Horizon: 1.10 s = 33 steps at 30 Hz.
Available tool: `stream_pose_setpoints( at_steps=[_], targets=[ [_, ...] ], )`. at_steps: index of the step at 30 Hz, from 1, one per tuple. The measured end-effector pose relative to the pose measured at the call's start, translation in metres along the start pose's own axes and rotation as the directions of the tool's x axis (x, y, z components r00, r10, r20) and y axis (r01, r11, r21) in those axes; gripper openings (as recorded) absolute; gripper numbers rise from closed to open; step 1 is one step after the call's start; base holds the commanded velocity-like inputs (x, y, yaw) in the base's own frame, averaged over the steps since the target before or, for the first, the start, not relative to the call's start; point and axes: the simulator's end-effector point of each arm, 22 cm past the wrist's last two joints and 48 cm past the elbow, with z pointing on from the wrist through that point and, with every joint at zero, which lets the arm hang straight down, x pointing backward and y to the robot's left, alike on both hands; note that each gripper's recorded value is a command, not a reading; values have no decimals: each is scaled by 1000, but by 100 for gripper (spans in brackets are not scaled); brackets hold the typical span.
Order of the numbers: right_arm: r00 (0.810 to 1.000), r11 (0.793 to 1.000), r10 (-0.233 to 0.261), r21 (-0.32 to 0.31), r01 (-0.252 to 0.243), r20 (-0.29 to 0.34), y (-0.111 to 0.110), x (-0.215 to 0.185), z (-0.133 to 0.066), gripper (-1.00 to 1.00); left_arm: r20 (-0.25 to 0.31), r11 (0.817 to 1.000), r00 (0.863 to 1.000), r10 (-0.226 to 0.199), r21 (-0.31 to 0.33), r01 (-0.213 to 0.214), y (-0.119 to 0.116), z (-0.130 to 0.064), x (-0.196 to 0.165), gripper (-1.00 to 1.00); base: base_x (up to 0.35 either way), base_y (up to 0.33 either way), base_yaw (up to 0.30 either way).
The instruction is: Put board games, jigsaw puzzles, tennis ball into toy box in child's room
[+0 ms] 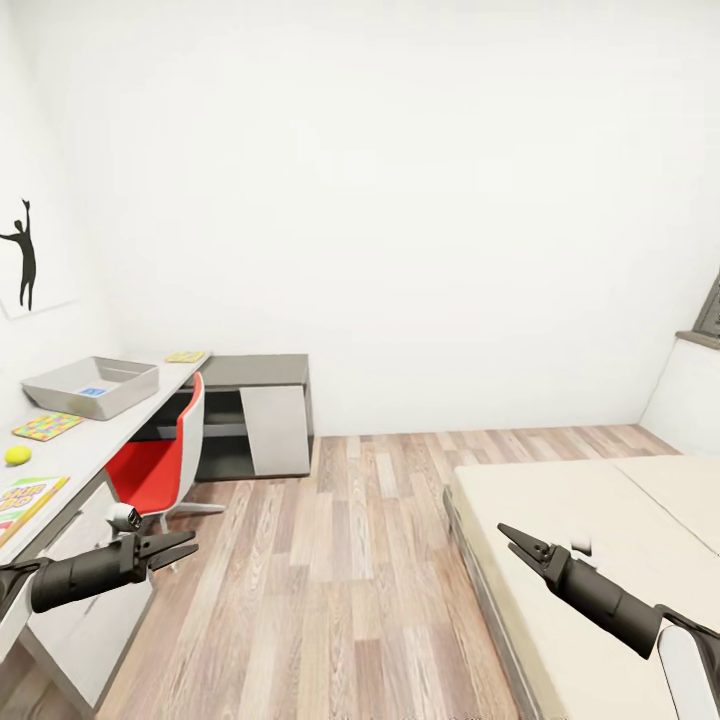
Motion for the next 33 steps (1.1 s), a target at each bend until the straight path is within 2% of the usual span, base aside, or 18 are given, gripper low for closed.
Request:
stream_pose_setpoints(
  at_steps=[19, 33],
  targets=[
    [1000, 1000, 0, 3, 0, -1, -2, 1, 1, 100, -3, 1000, 1000, -8, -3, 8, 4, 1, 2, 100, -23, -64, -9],
    [1000, 1000, 2, 2, -2, 0, -2, 1, 1, 100, -3, 1000, 1000, -9, -2, 9, 4, 1, 2, 100, -34, -135, 11]
  ],
)
